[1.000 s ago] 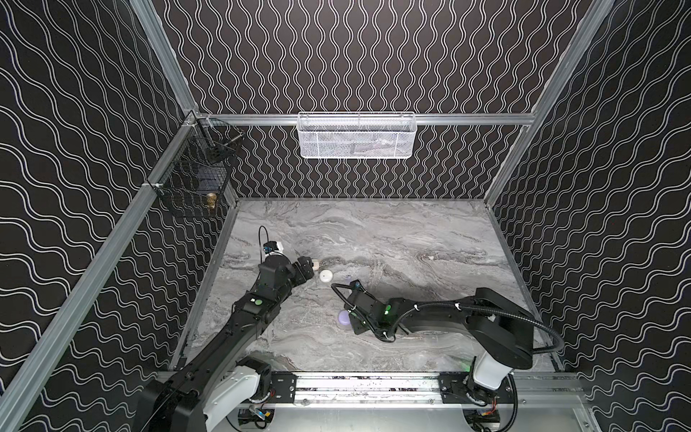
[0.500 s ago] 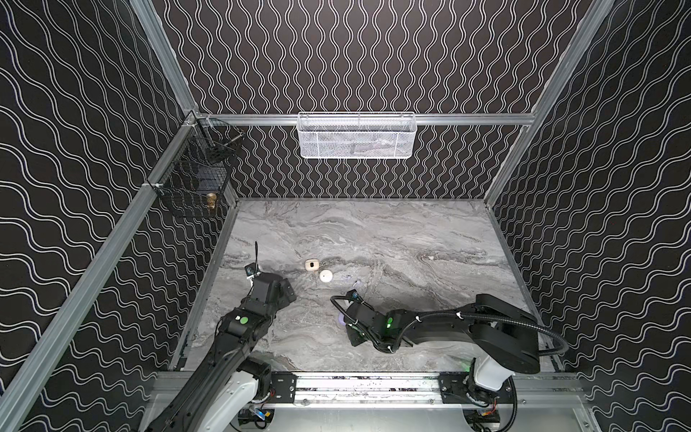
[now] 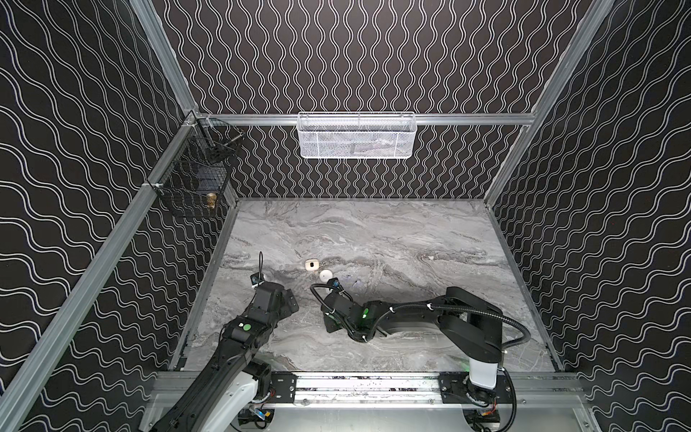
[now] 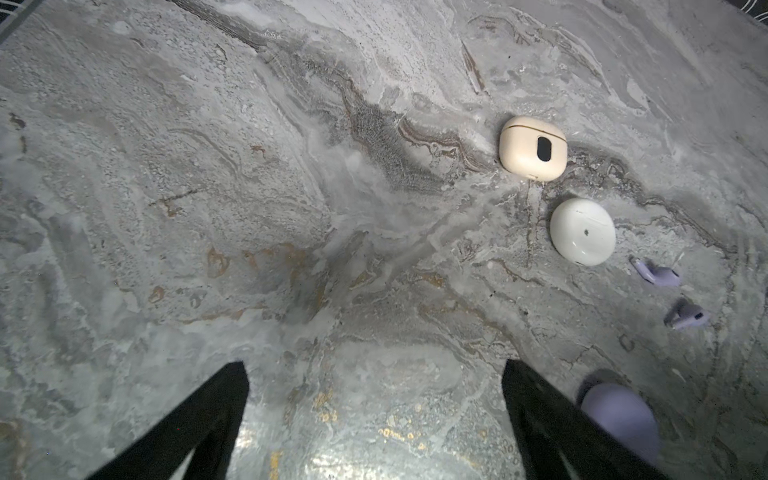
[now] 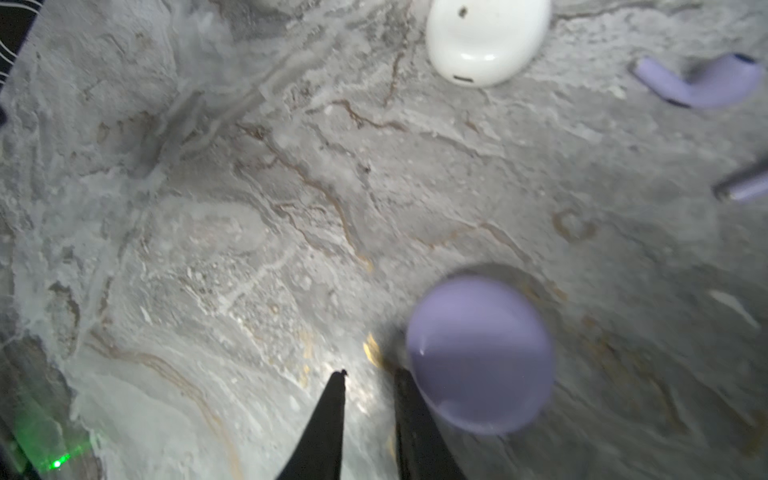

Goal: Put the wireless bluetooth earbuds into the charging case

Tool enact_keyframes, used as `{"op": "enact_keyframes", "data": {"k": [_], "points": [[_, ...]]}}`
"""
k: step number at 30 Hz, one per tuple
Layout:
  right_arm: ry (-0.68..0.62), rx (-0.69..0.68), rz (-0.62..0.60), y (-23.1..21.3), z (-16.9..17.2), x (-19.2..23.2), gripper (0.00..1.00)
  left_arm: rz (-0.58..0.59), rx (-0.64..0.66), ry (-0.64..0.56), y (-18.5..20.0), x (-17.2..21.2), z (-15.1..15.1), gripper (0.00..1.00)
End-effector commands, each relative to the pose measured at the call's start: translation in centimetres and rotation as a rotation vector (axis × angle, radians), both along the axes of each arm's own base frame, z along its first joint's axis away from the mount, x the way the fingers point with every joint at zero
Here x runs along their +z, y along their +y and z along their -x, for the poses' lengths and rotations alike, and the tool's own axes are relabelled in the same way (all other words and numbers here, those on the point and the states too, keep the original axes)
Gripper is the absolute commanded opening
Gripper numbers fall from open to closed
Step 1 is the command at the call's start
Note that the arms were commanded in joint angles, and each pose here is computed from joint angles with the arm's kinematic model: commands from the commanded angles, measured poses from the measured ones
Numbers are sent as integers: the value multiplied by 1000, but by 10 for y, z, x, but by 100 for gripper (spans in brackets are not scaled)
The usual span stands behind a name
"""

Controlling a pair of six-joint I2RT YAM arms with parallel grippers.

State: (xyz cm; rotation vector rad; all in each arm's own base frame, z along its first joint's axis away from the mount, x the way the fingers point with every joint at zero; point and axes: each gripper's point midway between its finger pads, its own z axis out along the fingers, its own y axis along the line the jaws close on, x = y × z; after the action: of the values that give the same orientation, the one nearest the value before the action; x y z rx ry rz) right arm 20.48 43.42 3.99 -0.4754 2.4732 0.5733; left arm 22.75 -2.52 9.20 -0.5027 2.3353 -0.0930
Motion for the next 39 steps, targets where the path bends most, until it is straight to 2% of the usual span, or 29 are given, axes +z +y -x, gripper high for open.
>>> {"op": "enact_keyframes", "data": {"k": [1, 4, 5, 8, 12, 16, 22, 28, 39], "points": [[-38, -6, -43, 13, -12, 17, 27, 22, -7, -31, -4, 7, -5, 98], [-66, 43, -55, 15, -17, 35, 33, 35, -23, -47, -7, 9, -5, 99], [-104, 52, -80, 12, -19, 56, 37, 37, -23, -51, -7, 9, -5, 99], [-168, 91, -96, -3, -25, 77, 56, 36, -24, -56, -7, 10, -5, 99], [-150, 158, -103, -20, -35, 71, 68, 29, -17, -56, -5, 10, -6, 99], [-96, 246, -101, -14, -36, 51, 79, 21, -10, -57, -4, 11, -6, 99], [-14, 327, -71, 8, -37, 18, 82, 22, -13, -71, -4, 14, -7, 99], [23, 346, -46, 12, -34, -2, 82, 25, -13, -77, -4, 14, -7, 98], [48, 337, -91, -14, -6, 6, 74, 40, -34, -85, -8, 15, -7, 99]]}}
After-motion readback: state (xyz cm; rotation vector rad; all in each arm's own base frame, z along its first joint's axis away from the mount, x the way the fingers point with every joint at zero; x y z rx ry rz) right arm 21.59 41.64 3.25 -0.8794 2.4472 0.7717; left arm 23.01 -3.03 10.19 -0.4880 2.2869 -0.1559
